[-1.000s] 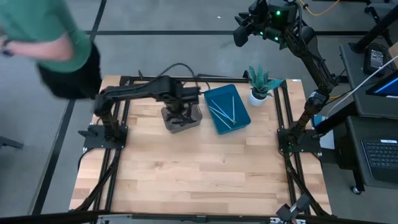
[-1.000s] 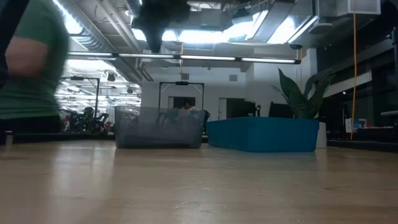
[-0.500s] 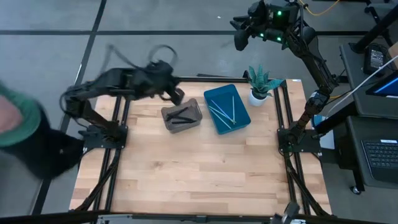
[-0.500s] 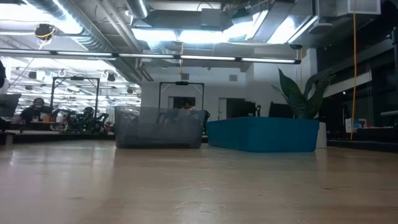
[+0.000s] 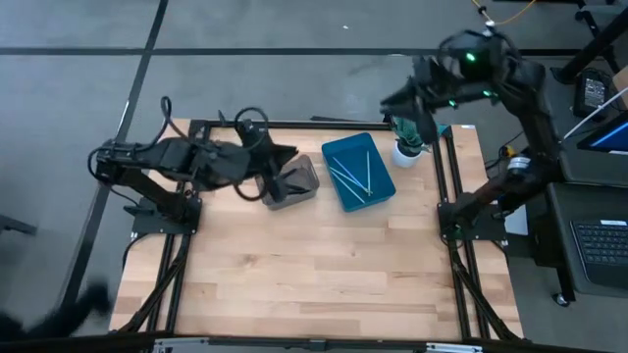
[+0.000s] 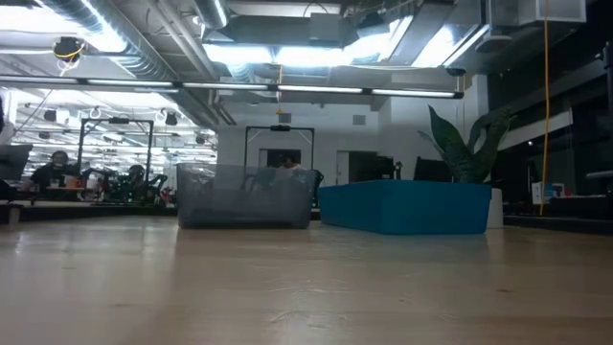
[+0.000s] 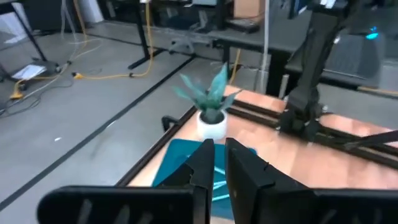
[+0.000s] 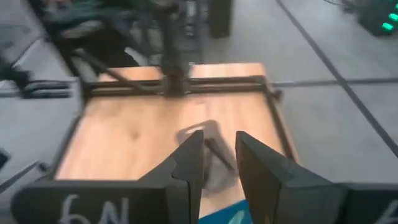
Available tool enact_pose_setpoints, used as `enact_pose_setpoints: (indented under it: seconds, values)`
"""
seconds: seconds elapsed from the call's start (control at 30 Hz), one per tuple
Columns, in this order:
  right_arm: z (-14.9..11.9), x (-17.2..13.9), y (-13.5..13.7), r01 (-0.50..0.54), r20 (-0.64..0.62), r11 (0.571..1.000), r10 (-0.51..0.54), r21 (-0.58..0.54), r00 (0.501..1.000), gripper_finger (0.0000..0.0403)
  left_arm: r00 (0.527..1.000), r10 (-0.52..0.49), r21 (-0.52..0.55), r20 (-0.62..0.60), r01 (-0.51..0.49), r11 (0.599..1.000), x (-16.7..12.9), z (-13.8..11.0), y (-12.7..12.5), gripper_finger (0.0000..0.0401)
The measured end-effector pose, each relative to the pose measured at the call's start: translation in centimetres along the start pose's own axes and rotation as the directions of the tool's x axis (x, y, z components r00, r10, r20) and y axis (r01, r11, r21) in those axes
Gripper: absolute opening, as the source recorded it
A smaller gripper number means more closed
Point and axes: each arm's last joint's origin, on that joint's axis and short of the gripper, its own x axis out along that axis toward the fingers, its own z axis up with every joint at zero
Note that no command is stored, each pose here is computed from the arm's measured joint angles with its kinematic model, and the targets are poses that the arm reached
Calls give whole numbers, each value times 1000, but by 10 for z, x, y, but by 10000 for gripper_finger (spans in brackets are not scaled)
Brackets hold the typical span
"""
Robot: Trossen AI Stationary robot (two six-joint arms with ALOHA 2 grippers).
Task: Sort pens & pencils
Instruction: Return to Home Position
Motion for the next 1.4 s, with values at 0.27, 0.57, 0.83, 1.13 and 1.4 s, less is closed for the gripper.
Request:
enact_pose_setpoints:
  seconds: [0.27,0.57,0.83,1.13,1.4]
  values:
    - [-11,-57,54,-93,59,994,97,-63,994,94,994,-77,-74,78,83,994,-45,0,-2,30]
    - [-74,-130,83,-150,242,989,145,0,959,94,987,-67,-16,149,70,997,-88,-11,-26,30]
    - [-139,-163,93,-185,318,981,159,54,935,94,982,-69,-18,176,74,997,-117,-23,-29,31]
    - [-175,-189,99,-146,421,988,156,-58,893,94,987,27,-70,157,-16,997,-110,-77,-7,31]
    - [-195,-182,100,-161,396,981,192,-110,898,94,984,45,-119,170,-25,993,-108,-111,30,31]
